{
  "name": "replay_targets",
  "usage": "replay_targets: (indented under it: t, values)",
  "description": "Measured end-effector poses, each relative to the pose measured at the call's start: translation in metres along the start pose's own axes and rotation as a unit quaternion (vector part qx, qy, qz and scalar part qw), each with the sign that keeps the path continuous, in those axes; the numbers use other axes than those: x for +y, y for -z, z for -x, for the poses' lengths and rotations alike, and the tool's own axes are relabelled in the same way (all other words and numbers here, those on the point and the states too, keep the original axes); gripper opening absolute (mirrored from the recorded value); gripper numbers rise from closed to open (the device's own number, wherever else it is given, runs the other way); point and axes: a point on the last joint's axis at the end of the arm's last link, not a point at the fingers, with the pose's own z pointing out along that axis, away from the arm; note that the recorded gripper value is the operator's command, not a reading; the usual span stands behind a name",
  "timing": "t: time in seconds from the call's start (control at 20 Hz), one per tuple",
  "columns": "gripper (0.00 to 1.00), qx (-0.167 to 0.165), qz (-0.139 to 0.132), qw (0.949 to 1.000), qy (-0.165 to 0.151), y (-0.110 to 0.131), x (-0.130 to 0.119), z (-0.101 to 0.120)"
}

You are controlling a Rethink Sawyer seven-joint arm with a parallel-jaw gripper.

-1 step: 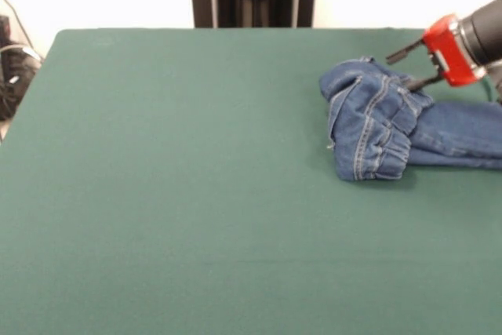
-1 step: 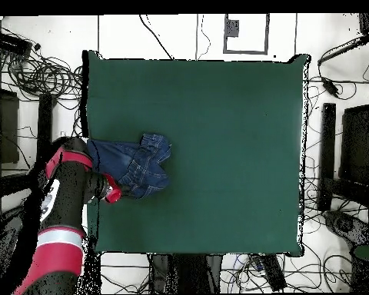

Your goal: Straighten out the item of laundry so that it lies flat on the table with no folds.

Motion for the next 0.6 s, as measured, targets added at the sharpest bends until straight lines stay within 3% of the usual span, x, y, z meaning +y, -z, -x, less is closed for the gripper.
replay_targets:
  t: [0.3,0.6]
  values:
    - [1.00,-0.002,-0.023,0.9997,-0.007,0.010,0.003,0.004]
    - [1.00,-0.003,-0.022,0.9996,-0.016,0.027,0.004,0.014]
